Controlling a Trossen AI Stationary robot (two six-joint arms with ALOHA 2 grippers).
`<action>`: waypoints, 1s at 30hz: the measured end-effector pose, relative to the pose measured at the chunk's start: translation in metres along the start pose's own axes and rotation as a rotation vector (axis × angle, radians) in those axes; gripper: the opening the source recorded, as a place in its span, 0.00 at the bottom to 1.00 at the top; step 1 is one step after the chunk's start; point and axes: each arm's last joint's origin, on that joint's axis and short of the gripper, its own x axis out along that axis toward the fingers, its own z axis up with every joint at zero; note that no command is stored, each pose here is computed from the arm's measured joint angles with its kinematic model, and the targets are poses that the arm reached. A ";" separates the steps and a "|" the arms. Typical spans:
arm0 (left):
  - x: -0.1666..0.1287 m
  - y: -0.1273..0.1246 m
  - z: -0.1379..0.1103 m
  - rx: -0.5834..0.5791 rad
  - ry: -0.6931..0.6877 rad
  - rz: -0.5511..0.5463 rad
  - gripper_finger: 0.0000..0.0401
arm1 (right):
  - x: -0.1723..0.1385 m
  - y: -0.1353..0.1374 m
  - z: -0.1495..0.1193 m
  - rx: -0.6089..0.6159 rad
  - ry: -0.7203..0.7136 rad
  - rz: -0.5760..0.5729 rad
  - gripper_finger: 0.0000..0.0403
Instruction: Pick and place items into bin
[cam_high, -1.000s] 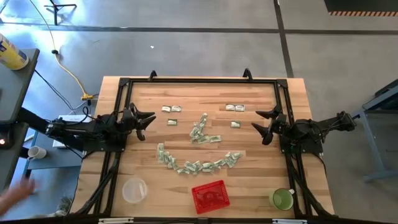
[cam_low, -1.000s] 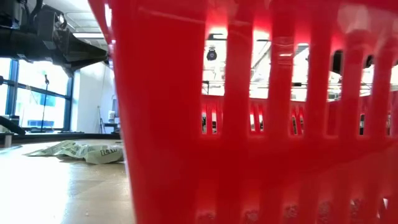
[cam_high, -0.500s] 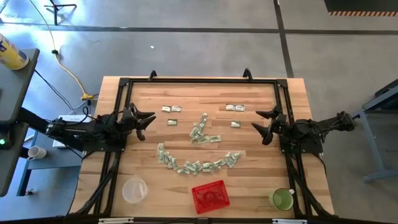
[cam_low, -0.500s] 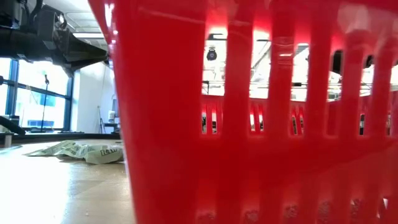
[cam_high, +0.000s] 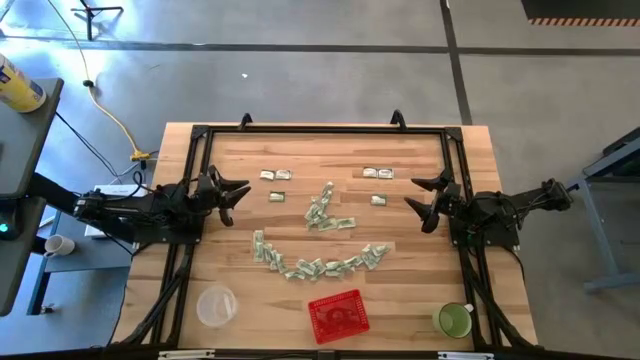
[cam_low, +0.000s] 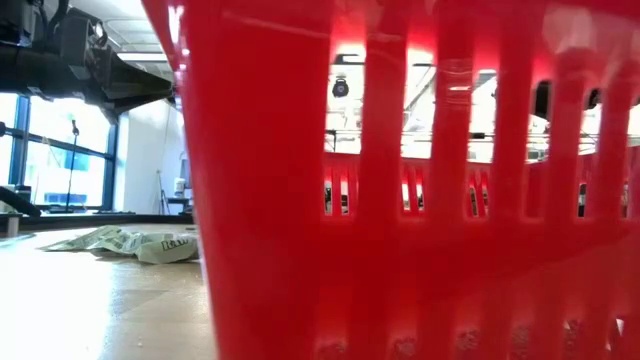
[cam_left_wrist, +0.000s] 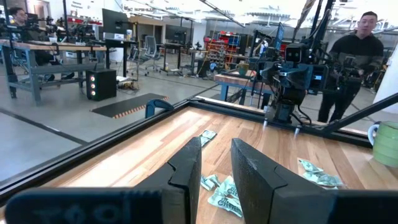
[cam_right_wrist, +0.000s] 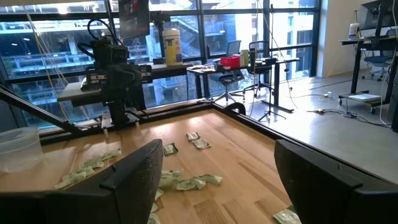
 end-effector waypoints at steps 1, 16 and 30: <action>0.000 0.000 0.000 0.000 0.000 0.000 0.31 | 0.000 0.000 0.000 0.000 0.000 0.000 0.74; 0.000 0.000 0.000 0.000 0.000 0.000 0.31 | 0.000 0.000 0.000 0.000 0.000 0.000 0.74; 0.000 0.000 0.001 -0.004 -0.008 0.000 0.31 | 0.000 0.000 0.000 0.000 0.000 0.000 0.74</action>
